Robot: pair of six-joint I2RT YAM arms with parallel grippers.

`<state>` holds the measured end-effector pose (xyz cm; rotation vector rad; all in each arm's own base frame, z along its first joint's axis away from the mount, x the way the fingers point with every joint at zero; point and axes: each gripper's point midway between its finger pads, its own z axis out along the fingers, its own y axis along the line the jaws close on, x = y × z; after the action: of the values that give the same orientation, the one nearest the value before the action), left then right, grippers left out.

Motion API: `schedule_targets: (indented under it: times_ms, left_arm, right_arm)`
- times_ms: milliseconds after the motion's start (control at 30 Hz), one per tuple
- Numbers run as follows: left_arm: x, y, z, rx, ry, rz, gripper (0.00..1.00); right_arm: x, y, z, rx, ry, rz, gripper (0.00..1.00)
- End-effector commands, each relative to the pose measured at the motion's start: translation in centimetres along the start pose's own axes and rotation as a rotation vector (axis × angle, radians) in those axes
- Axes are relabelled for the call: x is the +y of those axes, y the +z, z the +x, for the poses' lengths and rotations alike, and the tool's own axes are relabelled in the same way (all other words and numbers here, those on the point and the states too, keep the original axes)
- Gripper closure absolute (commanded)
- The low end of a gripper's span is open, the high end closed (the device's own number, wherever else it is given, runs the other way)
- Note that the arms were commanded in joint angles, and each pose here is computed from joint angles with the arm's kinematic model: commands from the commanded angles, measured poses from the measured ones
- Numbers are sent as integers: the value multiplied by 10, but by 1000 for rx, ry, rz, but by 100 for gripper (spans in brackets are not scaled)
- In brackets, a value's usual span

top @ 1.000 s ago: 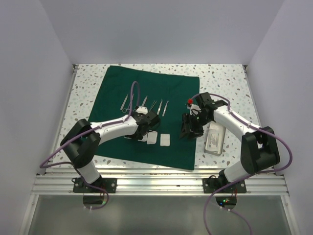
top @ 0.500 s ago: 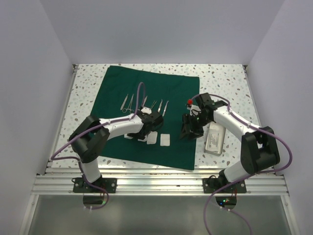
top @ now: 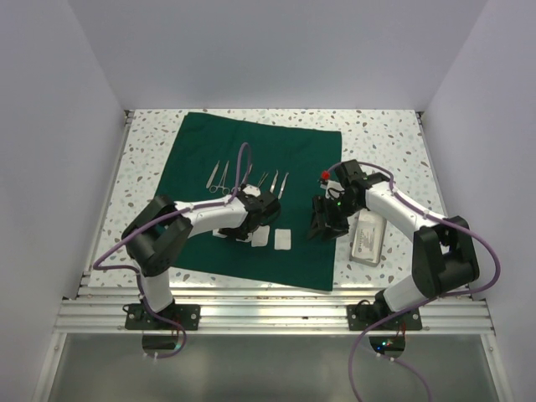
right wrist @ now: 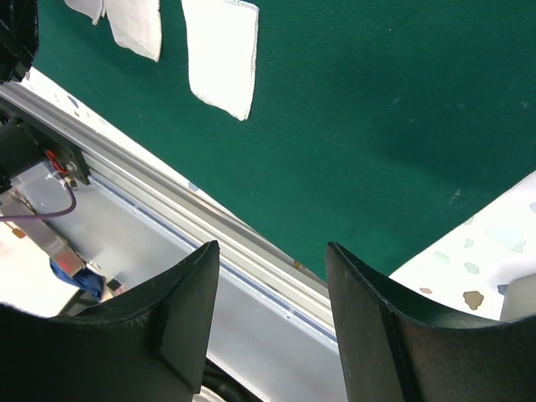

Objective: Prepare the surgical pack

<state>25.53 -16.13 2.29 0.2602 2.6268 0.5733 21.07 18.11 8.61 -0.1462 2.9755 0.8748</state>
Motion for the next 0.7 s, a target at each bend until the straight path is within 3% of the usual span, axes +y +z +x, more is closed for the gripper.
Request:
schedule_targets:
  times_ms: [0,667]
  left_arm:
    - [0,3,-7,-43,-1,-23,59]
    - [8,14,-1,-34,2,-42,66]
  right_arm:
    - [3,-3,2,-14,-36,-8,42]
    - [2,-3,2,-9,-40,-9,42]
